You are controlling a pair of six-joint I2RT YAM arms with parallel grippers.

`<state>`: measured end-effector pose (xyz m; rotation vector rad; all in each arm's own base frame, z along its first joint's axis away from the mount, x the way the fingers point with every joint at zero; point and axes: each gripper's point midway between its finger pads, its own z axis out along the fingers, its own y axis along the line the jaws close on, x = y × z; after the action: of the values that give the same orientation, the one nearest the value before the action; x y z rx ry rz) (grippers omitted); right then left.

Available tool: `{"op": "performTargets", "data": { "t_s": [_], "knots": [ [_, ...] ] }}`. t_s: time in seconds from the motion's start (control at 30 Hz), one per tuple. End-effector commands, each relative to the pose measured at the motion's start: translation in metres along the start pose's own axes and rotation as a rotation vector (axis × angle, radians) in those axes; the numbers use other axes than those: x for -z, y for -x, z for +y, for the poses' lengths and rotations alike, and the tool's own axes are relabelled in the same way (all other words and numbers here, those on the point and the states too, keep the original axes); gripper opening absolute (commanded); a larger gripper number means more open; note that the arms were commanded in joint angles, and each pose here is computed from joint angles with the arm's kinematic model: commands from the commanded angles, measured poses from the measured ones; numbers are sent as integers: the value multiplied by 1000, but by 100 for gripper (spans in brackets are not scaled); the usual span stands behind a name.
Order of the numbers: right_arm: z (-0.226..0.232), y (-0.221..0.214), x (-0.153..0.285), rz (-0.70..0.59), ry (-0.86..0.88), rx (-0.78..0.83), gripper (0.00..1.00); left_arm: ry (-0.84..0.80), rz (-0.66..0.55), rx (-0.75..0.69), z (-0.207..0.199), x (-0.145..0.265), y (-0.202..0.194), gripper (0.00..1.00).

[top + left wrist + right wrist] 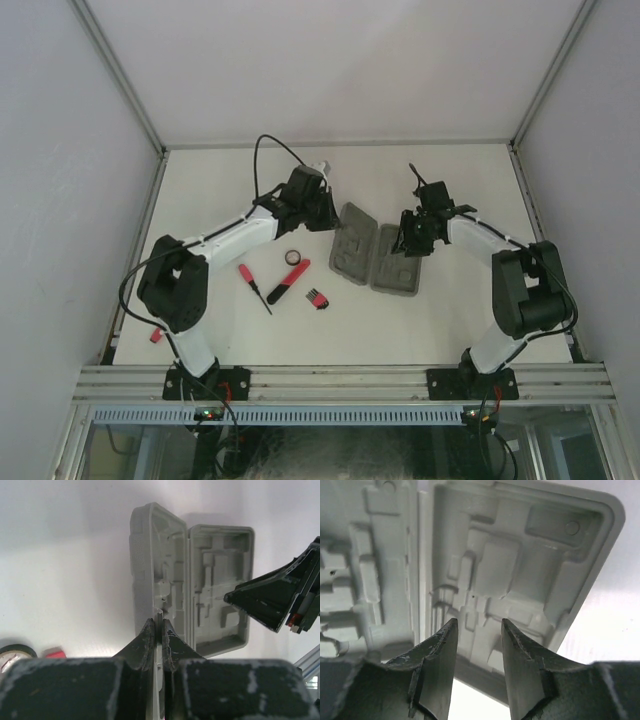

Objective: Sort the tools into containers
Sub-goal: Open the storage box at the center of the board.

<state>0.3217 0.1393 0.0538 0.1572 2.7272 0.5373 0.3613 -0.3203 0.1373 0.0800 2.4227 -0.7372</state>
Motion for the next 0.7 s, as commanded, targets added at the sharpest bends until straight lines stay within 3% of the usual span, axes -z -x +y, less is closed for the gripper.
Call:
{"op": "performTargets", "data": {
  "t_s": [0.0,0.37,0.67],
  "knots": [
    [-20,10,-5,-41,-97,-41,39,24,-10,-2,10,-5,-4,5],
    [-49,16,-20,-40,-162,-98,40,85,23,12,35,-15,-21,20],
    [-27,43,1,-134,-57,-42,46,83,-45,3,31,6,2,36]
  ]
}}
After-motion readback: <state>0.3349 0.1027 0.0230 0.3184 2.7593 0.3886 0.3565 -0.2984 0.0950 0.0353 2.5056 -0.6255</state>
